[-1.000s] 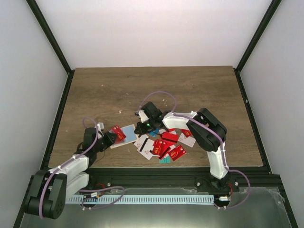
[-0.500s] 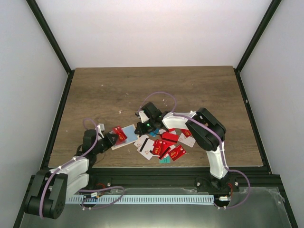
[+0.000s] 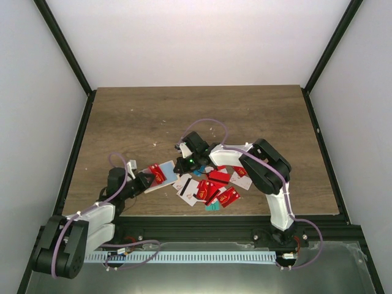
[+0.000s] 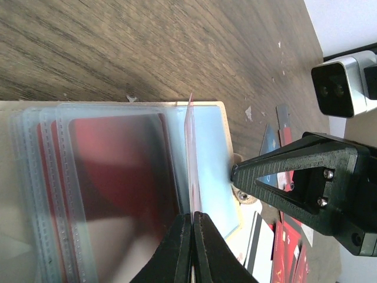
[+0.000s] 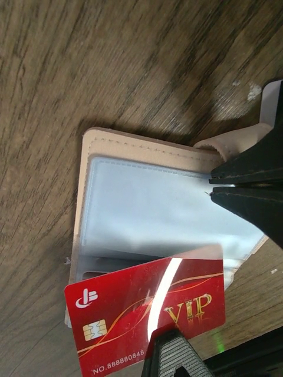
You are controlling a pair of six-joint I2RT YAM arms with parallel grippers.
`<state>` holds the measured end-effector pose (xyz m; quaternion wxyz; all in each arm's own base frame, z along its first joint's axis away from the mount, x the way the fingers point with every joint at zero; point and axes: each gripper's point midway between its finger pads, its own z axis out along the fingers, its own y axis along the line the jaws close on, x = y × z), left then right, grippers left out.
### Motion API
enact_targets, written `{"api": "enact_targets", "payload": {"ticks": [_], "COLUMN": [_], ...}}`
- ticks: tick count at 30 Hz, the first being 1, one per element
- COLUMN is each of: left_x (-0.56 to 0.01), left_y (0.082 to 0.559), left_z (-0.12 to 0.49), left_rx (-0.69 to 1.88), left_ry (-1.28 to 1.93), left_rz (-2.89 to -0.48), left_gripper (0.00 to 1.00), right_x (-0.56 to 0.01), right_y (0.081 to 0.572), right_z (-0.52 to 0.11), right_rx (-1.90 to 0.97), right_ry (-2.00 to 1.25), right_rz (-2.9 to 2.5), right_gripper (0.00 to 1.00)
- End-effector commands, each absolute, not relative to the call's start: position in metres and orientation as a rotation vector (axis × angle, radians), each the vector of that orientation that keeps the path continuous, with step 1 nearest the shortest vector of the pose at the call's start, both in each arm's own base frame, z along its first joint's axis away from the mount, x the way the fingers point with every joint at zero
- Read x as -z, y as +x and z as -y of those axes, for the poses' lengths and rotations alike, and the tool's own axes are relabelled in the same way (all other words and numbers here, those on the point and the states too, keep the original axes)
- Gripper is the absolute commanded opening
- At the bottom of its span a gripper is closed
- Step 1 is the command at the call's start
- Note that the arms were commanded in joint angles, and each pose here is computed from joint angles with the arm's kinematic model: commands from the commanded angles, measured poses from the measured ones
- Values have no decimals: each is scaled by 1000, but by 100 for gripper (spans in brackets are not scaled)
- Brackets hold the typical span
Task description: Put the credit cards into the card holder
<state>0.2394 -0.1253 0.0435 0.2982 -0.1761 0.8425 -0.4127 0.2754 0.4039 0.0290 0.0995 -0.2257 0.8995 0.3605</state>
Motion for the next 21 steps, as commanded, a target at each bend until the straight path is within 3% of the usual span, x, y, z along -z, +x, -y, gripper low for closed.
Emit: {"api": "enact_targets", "payload": {"ticks": [1,5,21], "left_x": [-40,-36,-33], "left_y": [239,235,234], "left_z": [122,109,124], "left_rx": [1048,961,1059], "left_ry": [-457,-508,-503], "left_rz": [-2251,-2252,-2273], "left_gripper": [4,4,4], "right_x": [-3,-2,0], "right_y": [273,272,273], "right_z": [-394,-393,-395], "right_rx": [-1004,-995,-1007], "right_ry": [-630,-632,-637], "right_rz": [-2748,-2751,-2751], "right_gripper": [1,1,1]}}
